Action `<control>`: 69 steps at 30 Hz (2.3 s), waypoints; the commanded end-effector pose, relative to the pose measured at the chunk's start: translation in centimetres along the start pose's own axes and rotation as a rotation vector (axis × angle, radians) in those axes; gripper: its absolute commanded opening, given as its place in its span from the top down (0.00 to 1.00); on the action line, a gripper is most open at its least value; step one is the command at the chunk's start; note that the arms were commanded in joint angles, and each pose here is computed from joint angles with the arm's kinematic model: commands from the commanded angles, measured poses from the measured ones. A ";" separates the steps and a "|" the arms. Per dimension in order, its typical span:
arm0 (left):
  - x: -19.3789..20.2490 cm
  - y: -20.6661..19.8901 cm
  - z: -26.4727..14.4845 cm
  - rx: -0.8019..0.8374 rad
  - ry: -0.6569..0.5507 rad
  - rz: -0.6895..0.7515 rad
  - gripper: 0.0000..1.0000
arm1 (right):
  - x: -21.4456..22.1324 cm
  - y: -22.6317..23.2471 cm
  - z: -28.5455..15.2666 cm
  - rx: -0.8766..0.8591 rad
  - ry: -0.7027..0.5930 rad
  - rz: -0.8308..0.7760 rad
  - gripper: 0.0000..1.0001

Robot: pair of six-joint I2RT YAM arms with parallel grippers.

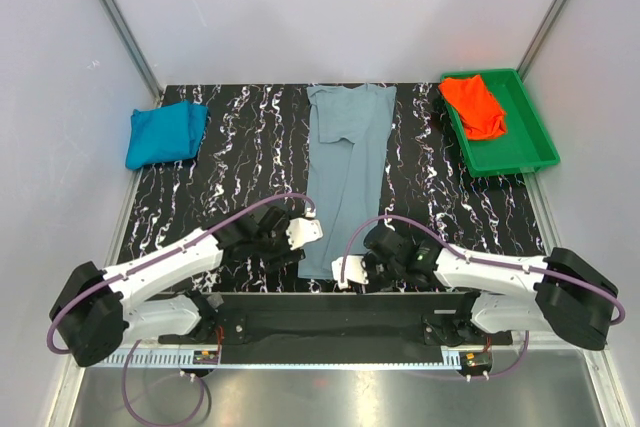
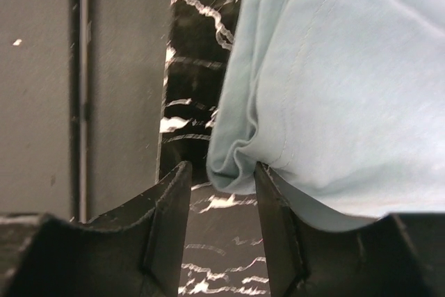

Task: Fold and stack the t-shirts
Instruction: Fold the tshirt

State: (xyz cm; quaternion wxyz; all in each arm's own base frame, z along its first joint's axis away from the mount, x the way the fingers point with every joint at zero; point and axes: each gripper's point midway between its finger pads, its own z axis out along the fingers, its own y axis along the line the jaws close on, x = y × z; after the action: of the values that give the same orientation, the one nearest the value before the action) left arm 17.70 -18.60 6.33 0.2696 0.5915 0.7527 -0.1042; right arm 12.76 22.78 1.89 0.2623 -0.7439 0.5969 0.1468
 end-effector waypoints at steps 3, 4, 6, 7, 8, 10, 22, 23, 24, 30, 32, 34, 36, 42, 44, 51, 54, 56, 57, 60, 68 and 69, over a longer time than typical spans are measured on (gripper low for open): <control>-1.4 0.1 -0.5 -0.005 -0.057 -0.006 0.31 | 0.2 -0.7 1.0 0.052 -0.011 -0.043 0.57; -1.5 0.1 -0.6 -0.005 -0.057 -0.006 0.31 | 0.3 -0.7 1.0 0.049 -0.009 -0.040 0.63; -1.5 0.1 -0.6 -0.005 -0.057 -0.007 0.31 | 0.3 -0.6 0.9 0.050 -0.008 -0.035 0.71; -1.5 0.1 -0.6 -0.006 -0.059 -0.007 0.31 | 0.3 -0.7 0.9 0.054 -0.005 -0.034 0.79; -1.6 0.1 -0.7 -0.003 -0.061 -0.010 0.31 | 0.4 -0.6 0.8 0.051 0.001 -0.035 0.84; -1.5 -0.2 -0.7 0.010 -0.060 -0.014 0.31 | 0.6 -0.8 0.6 0.065 0.012 -0.035 0.94; -0.4 -2.4 0.4 0.059 -0.056 0.074 0.18 | 0.9 -1.6 -1.2 0.134 0.037 0.020 1.00; -0.3 -2.4 0.7 0.066 -0.048 0.086 0.17 | 0.9 -1.6 -1.3 0.140 0.033 0.029 1.00; -0.4 -2.6 0.9 0.069 -0.047 0.096 0.16 | 1.0 -1.6 -1.3 0.147 0.036 0.056 1.00; -2.4 -3.0 1.8 0.107 -0.097 0.109 0.28 | 1.1 -1.6 -1.6 0.162 0.024 0.131 1.00; -3.0 -3.2 2.1 0.125 -0.114 0.086 0.33 | 1.2 -1.9 -1.6 0.169 0.027 0.143 1.00; -3.8 -3.3 2.2 0.134 -0.137 0.080 0.35 | 1.1 -2.1 -1.7 0.173 0.025 0.153 1.00; -4.4 -3.3 2.2 0.136 -0.162 0.071 0.38 | 1.3 -2.1 -1.7 0.172 0.029 0.164 1.00; -5.9 -3.3 1.1 0.136 -0.222 0.042 0.36 | 1.6 -2.2 -1.5 0.175 0.032 0.177 1.00; -6.3 -3.4 1.0 0.145 -0.231 0.043 0.36 | 1.6 -2.2 -1.5 0.175 0.031 0.184 1.00; -7.8 -4.3 1.0 0.332 -0.147 -0.162 0.37 | 1.5 -2.4 -1.4 0.176 0.032 0.187 1.00; -8.6 -3.6 0.4 0.408 -0.154 -0.327 0.39 | 1.6 -2.6 -1.5 0.181 0.031 0.193 1.00; -9.1 -3.4 0.0 0.440 -0.162 -0.397 0.42 | 1.6 -2.5 -1.5 0.181 0.030 0.195 1.00; -9.0 -3.1 -0.2 0.439 -0.161 -0.422 0.42 | 1.6 -2.5 -1.6 0.183 0.029 0.196 1.00; -8.8 -3.2 -0.5 0.469 -0.142 -0.480 0.43 | 1.5 -2.6 -1.6 0.185 0.027 0.192 1.00; -8.6 -5.2 -2.0 0.632 -0.066 -0.703 0.43 | 1.2 -2.9 -1.7 0.191 0.016 0.195 1.00; -8.4 -5.5 -2.0 0.648 -0.054 -0.721 0.43 | 1.1 -2.9 -1.7 0.192 0.015 0.194 1.00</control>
State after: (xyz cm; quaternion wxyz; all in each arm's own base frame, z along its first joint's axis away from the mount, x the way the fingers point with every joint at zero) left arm 14.28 -25.40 9.55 0.0744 0.3782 0.8366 -0.3892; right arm 14.76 20.58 2.21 0.2881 -0.6685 0.6773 0.1068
